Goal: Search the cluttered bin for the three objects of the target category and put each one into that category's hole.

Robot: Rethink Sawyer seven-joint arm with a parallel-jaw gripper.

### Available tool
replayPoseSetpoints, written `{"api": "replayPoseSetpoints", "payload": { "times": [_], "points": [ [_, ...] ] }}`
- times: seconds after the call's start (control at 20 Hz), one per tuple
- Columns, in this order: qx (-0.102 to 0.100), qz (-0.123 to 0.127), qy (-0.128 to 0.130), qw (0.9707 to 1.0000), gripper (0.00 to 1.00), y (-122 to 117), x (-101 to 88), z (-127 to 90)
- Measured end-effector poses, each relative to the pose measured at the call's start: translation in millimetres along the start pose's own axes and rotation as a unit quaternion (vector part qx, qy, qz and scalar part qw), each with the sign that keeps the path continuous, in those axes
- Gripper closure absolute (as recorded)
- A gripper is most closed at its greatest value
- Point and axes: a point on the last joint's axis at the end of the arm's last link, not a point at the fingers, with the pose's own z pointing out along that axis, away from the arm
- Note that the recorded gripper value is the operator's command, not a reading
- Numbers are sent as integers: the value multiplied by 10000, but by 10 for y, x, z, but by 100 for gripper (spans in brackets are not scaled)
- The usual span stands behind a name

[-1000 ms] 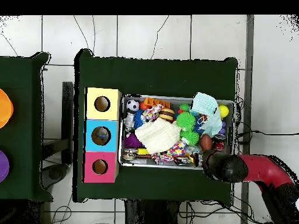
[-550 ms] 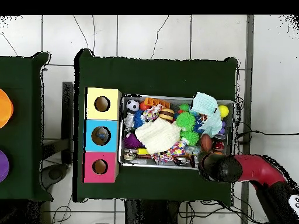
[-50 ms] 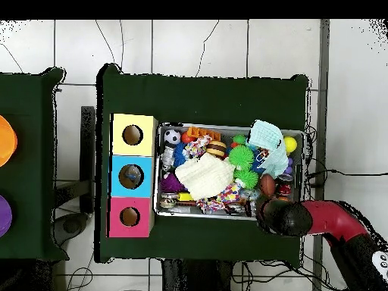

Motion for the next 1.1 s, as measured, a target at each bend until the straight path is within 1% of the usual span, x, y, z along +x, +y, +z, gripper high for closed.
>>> {"api": "replayPoseSetpoints", "payload": {
  "times": [0.55,0.75,0.9,1.1],
  "points": [
    [44,3,-262,9996,0,-25,-93,-6],
    [50,-47,-317,9995,0,21,-134,1],
    [64,-133,-376,9992,0,99,-191,9],
    [93,-212,-389,9990,0,162,-226,6]
  ]
}}
